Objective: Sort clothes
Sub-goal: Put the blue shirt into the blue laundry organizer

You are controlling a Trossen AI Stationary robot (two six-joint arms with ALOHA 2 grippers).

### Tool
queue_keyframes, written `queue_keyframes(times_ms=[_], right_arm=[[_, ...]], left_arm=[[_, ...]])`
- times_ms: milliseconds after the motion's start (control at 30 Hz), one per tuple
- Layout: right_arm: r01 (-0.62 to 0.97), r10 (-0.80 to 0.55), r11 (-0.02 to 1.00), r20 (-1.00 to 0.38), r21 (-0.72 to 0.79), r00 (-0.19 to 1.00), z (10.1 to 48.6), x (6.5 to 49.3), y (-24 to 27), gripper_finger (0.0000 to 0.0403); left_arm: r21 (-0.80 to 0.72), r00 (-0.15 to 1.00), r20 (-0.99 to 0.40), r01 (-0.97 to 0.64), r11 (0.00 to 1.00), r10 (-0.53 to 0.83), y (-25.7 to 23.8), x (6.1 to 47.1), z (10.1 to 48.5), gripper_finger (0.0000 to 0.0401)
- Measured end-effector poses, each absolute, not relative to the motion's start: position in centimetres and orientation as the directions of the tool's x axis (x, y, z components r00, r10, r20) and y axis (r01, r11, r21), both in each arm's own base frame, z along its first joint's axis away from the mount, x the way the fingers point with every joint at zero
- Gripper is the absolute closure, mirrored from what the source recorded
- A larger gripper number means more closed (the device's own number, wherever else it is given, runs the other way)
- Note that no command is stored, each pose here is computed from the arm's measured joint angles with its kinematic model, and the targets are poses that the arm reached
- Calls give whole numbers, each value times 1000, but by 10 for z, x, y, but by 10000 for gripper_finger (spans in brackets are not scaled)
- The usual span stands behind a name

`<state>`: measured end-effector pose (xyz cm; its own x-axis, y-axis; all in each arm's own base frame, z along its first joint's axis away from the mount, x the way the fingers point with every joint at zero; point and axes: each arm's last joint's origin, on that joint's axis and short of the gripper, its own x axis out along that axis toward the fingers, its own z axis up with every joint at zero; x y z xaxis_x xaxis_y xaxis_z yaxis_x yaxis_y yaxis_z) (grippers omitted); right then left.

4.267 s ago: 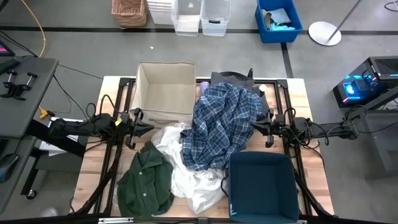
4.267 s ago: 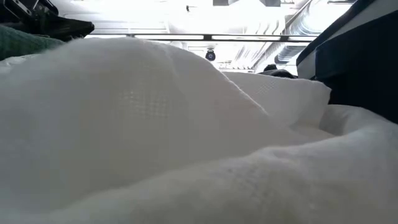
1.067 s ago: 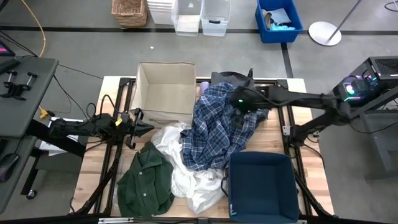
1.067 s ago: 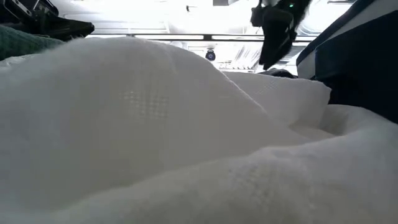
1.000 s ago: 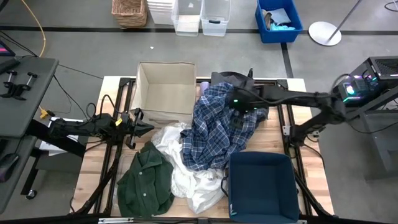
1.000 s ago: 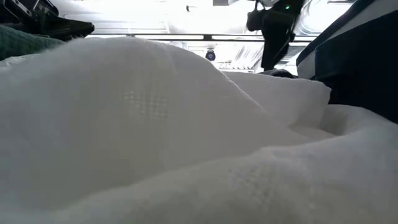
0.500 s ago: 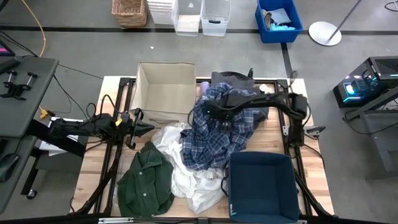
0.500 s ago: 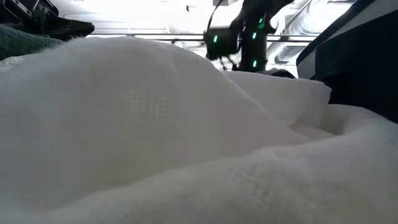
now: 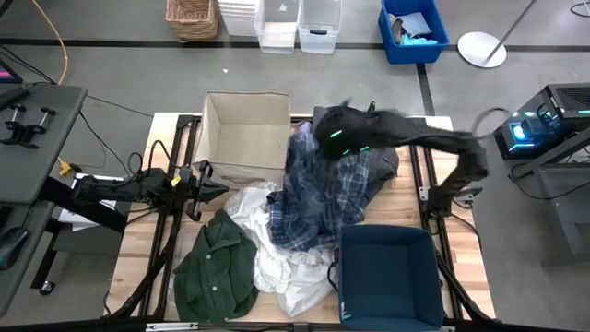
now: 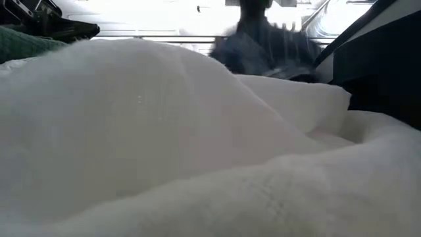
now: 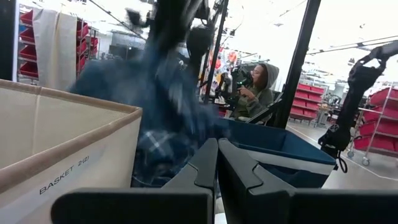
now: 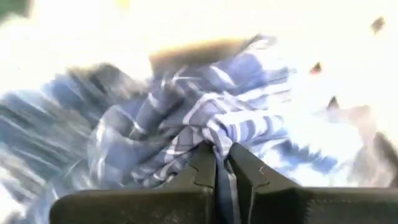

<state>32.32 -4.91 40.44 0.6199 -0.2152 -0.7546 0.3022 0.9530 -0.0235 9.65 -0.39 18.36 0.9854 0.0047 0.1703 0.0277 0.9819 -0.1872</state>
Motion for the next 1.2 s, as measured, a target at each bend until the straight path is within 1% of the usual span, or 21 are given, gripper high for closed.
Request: queue_keyframes(times_ms=[67,100,167,200,267,333,400,467,533,633,733,800,967,1000,1100,1200], right_arm=[[276,-183,959,-610,60,771,462,292,-39,398],[243,-156,964,-516,105,842,489,273,-33,398],[135,-74,976,-318,172,945,535,232,-19,398],[72,-26,978,-227,196,973,553,212,-12,398],[-49,72,968,-84,247,994,578,178,1,398],[-159,168,937,-3,312,986,591,152,13,398],[-235,248,891,17,389,969,594,134,24,398],[-251,298,847,-27,468,954,590,124,35,398],[-218,340,805,-128,552,932,580,119,46,398],[-72,369,756,-333,651,868,560,114,62,398],[99,389,719,-516,688,763,541,112,77,399],[197,388,717,-618,669,684,530,110,86,399],[180,389,781,-690,599,610,497,137,129,399],[188,388,799,-729,571,564,484,144,139,399],[210,386,850,-842,483,375,434,158,168,399],[216,441,845,-866,489,233,385,166,190,399]], left_arm=[[-187,985,171,28,982,4,-4,96,184,401],[-187,985,170,28,982,4,-4,96,184,401],[-187,985,170,28,982,4,-4,96,184,401],[-187,985,171,28,982,4,-4,96,184,401],[-187,985,170,28,982,4,-4,96,184,401],[-187,985,170,28,982,4,-4,96,184,401],[-187,985,170,28,982,4,-4,96,184,401],[-187,985,171,28,982,4,-4,96,184,401],[-187,985,170,28,982,4,-4,96,184,401],[-187,985,171,28,982,4,-4,96,184,401],[-187,985,170,28,982,4,-4,96,184,401],[-187,985,170,28,982,4,-4,96,184,401],[-187,985,170,28,982,4,-4,96,184,401],[-187,985,170,28,982,4,-4,96,184,401],[-187,985,171,28,982,4,-4,96,184,401],[-187,985,170,28,982,4,-4,96,184,401]])
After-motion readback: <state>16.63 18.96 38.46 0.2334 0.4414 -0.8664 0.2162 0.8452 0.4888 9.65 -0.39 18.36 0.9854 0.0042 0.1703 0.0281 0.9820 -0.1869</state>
